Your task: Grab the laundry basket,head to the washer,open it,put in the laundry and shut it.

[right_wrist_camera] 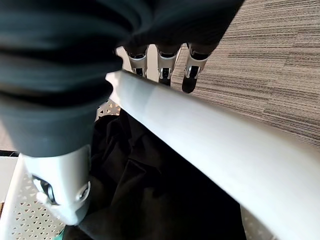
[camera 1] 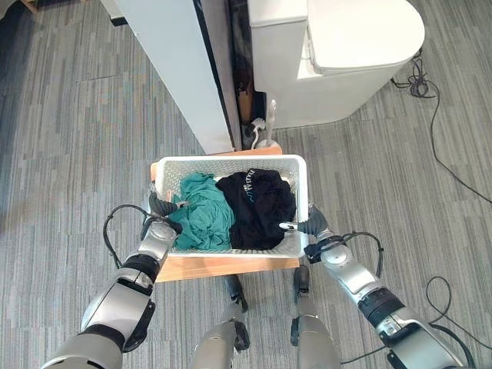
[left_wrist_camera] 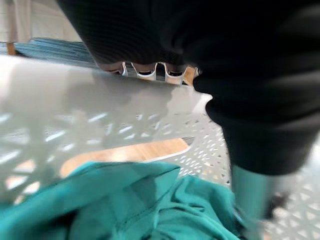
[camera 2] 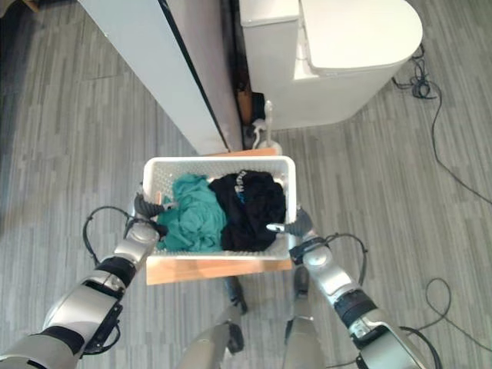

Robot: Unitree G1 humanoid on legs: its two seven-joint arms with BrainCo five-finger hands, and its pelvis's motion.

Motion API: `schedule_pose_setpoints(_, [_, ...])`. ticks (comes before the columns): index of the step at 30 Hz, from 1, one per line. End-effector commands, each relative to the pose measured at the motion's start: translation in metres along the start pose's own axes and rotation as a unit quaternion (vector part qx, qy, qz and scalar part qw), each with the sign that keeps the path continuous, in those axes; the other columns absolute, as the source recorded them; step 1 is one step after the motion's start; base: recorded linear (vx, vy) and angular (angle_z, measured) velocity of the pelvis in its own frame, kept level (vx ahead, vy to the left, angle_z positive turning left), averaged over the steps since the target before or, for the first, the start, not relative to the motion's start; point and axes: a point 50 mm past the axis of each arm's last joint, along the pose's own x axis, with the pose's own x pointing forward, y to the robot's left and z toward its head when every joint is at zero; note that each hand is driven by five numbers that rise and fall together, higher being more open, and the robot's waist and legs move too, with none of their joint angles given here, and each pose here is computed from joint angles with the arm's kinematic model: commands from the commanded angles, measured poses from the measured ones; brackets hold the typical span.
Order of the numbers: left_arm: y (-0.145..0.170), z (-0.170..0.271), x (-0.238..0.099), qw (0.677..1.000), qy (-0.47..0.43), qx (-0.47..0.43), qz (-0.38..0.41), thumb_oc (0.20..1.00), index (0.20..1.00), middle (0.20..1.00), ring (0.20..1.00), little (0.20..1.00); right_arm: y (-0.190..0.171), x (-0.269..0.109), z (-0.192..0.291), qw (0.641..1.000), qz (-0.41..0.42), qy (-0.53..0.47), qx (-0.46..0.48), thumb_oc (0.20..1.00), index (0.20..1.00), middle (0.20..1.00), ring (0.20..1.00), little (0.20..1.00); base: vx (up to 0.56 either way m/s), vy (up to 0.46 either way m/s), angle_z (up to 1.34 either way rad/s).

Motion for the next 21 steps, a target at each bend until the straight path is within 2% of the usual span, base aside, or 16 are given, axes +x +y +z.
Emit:
schedule_pose_setpoints(1, [-0.015, 0.009, -0.002, 0.998, 0.003, -0.046, -0.037, 0.2, 0.2, 0.2, 0.2, 0.2, 0.016, 0.012, 0.044, 0.996, 0.014, -0.079, 0.04, 0.332, 0.332, 0.332, 0.332, 0.332, 0.03, -0.002, 0.01])
schedule_pose_setpoints(2, [-0.018, 0.008, -0.004, 0.998, 0.002, -0.044, -0.045, 0.2, 0.2, 0.2, 0.2, 0.2, 0.017, 0.012, 0.044, 0.996, 0.02, -0.078, 0.045, 0.2, 0.2, 0.2, 0.2, 0.2, 0.03, 0.001, 0.01])
schedule_pose_setpoints(9, [-0.043, -0.002, -0.018, 0.994, 0.009, -0.042, -0.102, 0.2, 0.2, 0.2, 0.2, 0.2, 0.029, 0.008, 0.037, 0.993, 0.045, -0.064, 0.087, 0.2, 0.2, 0.2, 0.2, 0.2, 0.0, -0.001, 0.0])
schedule_pose_setpoints(13, [-0.067, -0.006, -0.034, 0.988, 0.008, -0.039, -0.151, 0.2, 0.2, 0.2, 0.2, 0.2, 0.049, 0.0, 0.024, 0.967, 0.074, -0.018, 0.242, 0.2, 0.2, 0.2, 0.2, 0.2, 0.01, -0.026, 0.02])
schedule_pose_setpoints(21, [-0.09, -0.011, -0.052, 0.975, 0.02, -0.082, -0.206, 0.2, 0.2, 0.2, 0.2, 0.2, 0.057, -0.005, 0.016, 0.936, 0.065, 0.01, 0.347, 0.2, 0.2, 0.2, 0.2, 0.2, 0.0, -0.004, 0.01])
